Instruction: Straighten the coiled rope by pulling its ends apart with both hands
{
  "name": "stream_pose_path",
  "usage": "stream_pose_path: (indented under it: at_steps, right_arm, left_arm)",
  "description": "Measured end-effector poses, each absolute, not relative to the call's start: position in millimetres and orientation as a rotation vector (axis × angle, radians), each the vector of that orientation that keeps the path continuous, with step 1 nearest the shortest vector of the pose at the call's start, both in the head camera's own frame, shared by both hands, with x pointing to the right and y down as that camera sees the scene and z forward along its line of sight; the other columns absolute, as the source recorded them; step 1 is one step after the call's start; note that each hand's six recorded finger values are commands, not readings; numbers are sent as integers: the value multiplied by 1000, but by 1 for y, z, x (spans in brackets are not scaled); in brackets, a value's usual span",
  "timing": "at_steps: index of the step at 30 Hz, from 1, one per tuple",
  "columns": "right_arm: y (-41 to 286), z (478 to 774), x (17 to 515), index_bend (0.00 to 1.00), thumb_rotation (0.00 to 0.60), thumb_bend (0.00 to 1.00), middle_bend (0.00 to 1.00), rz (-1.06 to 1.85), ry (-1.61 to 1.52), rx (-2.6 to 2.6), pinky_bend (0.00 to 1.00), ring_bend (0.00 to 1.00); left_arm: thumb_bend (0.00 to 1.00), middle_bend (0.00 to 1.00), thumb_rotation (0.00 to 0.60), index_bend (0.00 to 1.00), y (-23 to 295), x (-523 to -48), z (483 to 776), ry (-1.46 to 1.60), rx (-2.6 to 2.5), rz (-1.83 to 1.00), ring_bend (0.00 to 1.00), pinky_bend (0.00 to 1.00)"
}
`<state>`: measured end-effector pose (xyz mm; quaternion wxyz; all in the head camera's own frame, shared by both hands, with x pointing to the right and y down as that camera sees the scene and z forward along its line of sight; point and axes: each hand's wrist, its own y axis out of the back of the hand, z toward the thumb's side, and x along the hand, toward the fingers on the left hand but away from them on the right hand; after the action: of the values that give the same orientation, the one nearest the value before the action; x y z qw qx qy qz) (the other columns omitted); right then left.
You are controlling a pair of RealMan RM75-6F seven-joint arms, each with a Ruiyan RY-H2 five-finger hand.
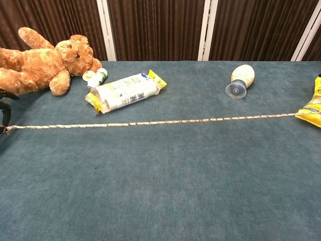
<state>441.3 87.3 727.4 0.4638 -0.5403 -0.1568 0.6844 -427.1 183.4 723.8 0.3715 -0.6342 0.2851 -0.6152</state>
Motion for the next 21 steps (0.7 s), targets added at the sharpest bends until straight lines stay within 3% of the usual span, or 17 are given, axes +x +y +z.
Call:
stream_pose_path:
  at_steps: [3, 7, 13, 15, 17, 21]
  right_arm:
    - [90, 729, 443, 770, 600, 667, 121, 1686, -377, -1329, 0, 0]
    - [95, 733, 442, 523, 600, 667, 120, 1688, -366, -1343, 0, 0]
    - [98, 733, 444, 257, 600, 664, 104, 1696, -359, -1347, 0, 0]
    - [99, 732, 446, 141, 600, 629, 77, 1703, -360, -1346, 0, 0]
    - [99, 732, 449, 27, 600, 527, 33, 1716, -356, -1340, 0, 0]
    - [99, 730, 454, 0, 600, 373, 2, 1744, -356, -1331, 0, 0]
  left_arm:
    - [483, 111, 600, 483, 185, -427, 728, 730, -1644, -1586, 0, 134]
    - [482, 107, 600, 289, 188, -425, 733, 715, -1672, -1588, 0, 129]
    - [458, 85, 600, 22, 190, -421, 736, 680, -1686, -1586, 0, 120]
    - [444, 74, 600, 0, 189, -422, 736, 683, -1681, -1587, 0, 119]
    - [434, 61, 600, 0, 188, -424, 735, 691, -1676, -1591, 0, 119]
    - [424, 25, 600, 0, 188, -427, 733, 695, -1677, -1604, 0, 120]
